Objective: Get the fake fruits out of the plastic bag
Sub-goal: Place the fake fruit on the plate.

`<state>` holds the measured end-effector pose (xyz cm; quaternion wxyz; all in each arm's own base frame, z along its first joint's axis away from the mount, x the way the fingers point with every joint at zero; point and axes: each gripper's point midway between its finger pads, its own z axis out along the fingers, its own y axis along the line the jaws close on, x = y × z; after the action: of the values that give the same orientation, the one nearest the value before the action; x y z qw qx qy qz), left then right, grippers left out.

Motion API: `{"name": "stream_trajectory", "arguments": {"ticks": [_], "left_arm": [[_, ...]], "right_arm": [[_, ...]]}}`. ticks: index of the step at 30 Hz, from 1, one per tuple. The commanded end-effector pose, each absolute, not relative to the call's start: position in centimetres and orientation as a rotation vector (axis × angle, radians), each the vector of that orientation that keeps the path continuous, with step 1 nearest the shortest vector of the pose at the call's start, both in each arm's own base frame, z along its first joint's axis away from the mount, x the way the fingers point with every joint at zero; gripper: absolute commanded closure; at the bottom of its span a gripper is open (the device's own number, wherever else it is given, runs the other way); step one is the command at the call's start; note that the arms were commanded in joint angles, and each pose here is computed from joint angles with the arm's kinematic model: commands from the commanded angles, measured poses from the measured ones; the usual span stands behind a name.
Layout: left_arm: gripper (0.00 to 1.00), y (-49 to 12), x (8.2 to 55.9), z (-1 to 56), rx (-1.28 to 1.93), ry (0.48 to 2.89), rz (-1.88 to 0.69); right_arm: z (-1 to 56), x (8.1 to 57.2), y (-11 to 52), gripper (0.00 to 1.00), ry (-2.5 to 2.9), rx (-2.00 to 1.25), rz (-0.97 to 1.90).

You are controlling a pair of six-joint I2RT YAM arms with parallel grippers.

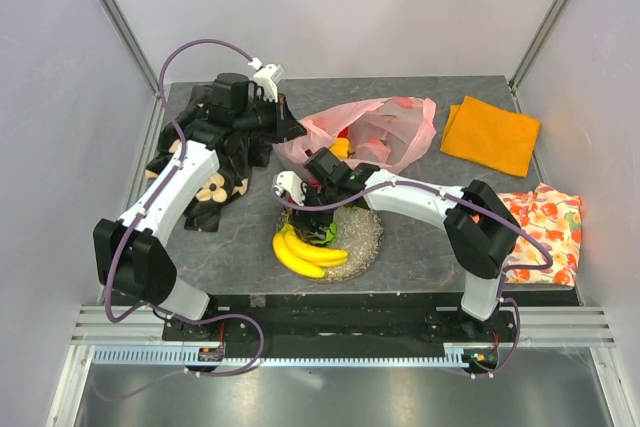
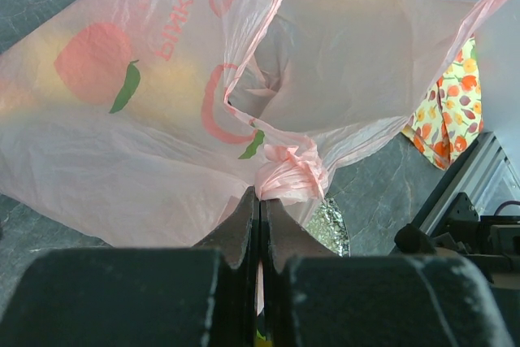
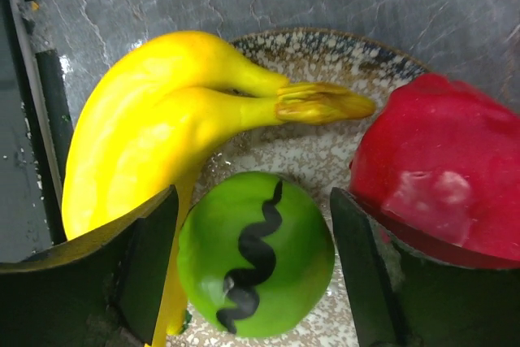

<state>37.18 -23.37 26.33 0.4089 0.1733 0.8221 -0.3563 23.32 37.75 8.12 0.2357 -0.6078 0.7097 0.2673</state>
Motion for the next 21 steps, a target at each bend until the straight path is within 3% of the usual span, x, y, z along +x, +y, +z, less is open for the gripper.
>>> {"name": "stream_trajectory", "arguments": {"ticks": [1, 8, 13, 16, 17, 20, 21], "left_arm": [[0.98, -23.5, 36.9, 28.0, 0.484, 2.000, -0.902], [0.98, -23.4, 36.5, 28.6, 0.492, 1.982, -0.897], [0.98, -23.5, 36.2, 29.1, 0.503, 1.969, -0.907], [0.98, -23.5, 36.1, 29.2, 0.509, 1.965, -0.912], [0.99, -23.5, 36.1, 29.0, 0.509, 1.969, -0.913], [0.98, -23.5, 35.8, 28.8, 0.502, 1.977, -0.923], [0.98, -23.5, 35.7, 28.8, 0.501, 1.977, -0.930]], "right_arm": [[11.7, 23.6, 39.1, 0.16, 1.912, -1.654, 0.771], [16.7, 24.3, 37.8, 0.14, 1.900, -1.617, 0.704], [18.3, 25.0, 32.1, 0.22, 1.926, -1.614, 0.589], [16.3, 25.0, 28.8, 0.47, 1.982, -1.686, 0.507], [15.6, 24.8, 28.2, 0.60, 1.996, -1.711, 0.483], [12.5, 24.0, 26.6, 0.81, 2.013, -1.825, 0.436], [11.7, 24.2, 26.3, 0.83, 2.011, -1.843, 0.413]]}}
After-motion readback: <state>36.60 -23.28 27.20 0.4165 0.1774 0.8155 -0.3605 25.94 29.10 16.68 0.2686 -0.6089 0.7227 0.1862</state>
